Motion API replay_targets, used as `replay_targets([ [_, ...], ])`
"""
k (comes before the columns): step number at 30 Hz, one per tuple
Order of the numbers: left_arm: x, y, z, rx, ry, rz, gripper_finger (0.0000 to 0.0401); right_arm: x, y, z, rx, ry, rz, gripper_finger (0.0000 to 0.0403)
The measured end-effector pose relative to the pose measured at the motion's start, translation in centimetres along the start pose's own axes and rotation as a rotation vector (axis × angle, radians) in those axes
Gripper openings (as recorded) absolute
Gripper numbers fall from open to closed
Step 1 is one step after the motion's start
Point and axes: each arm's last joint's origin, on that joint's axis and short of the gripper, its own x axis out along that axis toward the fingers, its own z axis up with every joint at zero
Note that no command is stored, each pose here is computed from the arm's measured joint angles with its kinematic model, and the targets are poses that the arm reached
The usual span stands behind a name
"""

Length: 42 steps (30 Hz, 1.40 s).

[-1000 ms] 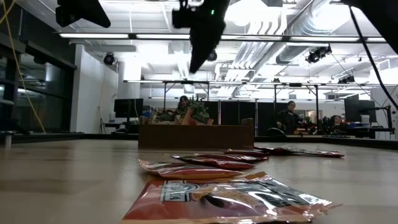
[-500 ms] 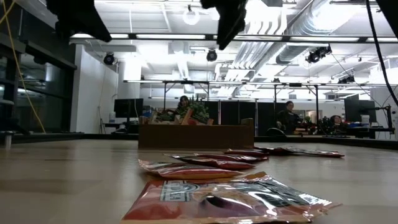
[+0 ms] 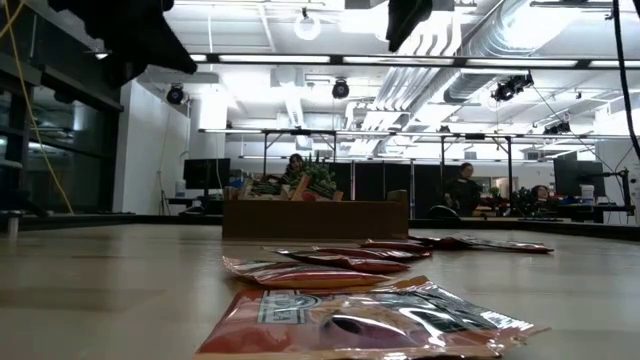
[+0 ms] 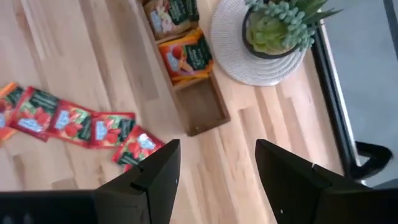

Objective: Pick & Place Tea
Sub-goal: Put the red tea bag into the right section of the wooden organizer

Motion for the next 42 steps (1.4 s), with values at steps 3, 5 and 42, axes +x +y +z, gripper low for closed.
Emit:
replay_targets([
  [3, 0.6, -0.7, 0.1, 0.013, -0.025, -0.05, 0.0001, 0.1, 0.4, -1.2, 0.01, 0.006, 0.006, 0.0204],
  [5, 1.1, -1.2, 0.1, 0.03, -0.042, -0.069, 0.0001, 0.7, 0.6, -2.6, 0.034, 0.005, 0.009, 0.0204],
  [42, 20.2, -4.2, 7.5, -0.202, 0.148, -0.341, 0.0001, 13.0, 6.9, -22.3, 0.402, -0.135, 0.187, 0.0002],
])
